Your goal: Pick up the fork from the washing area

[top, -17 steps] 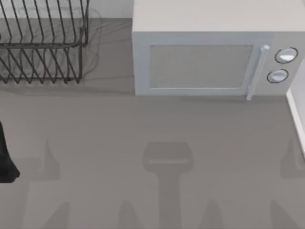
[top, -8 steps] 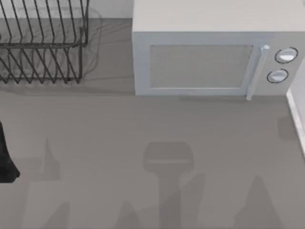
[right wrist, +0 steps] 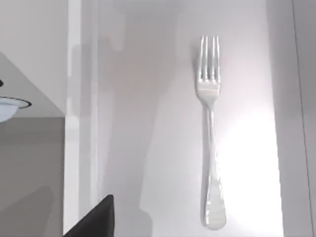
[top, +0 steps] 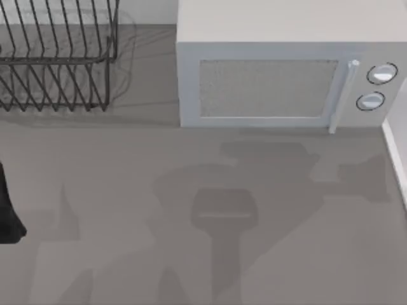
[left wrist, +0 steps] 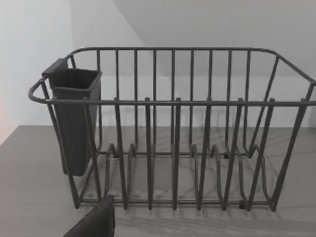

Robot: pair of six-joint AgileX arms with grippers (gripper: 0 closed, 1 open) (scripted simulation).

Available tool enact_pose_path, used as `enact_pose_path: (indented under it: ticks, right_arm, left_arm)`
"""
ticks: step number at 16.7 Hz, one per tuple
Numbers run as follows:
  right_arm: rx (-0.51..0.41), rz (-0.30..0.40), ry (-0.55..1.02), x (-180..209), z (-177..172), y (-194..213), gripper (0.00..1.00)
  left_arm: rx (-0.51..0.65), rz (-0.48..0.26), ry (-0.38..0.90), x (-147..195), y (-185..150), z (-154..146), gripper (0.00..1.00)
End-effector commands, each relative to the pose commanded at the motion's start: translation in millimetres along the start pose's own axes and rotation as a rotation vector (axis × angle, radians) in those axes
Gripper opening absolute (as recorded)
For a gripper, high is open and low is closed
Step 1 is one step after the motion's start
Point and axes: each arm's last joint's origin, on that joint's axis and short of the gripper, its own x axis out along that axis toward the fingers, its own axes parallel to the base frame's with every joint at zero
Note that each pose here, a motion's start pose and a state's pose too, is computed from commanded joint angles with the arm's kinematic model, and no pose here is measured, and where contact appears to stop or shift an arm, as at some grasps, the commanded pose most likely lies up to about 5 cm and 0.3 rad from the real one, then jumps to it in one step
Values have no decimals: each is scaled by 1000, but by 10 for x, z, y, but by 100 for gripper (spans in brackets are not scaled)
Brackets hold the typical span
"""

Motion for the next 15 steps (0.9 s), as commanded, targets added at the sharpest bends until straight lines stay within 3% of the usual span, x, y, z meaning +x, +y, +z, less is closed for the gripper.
enact_pose_path:
  ticks: [4,9,15]
  right_arm:
    - [-4,27,237,765,399,-224,100]
    - [-3,70,458,1633,484,-432,100]
    - [-2,95,554,2034,419,-512,100]
  left_arm:
    - [0,0,0,0,0,0,100]
    - [0,0,0,0,0,0,100]
    - [0,0,0,0,0,0,100]
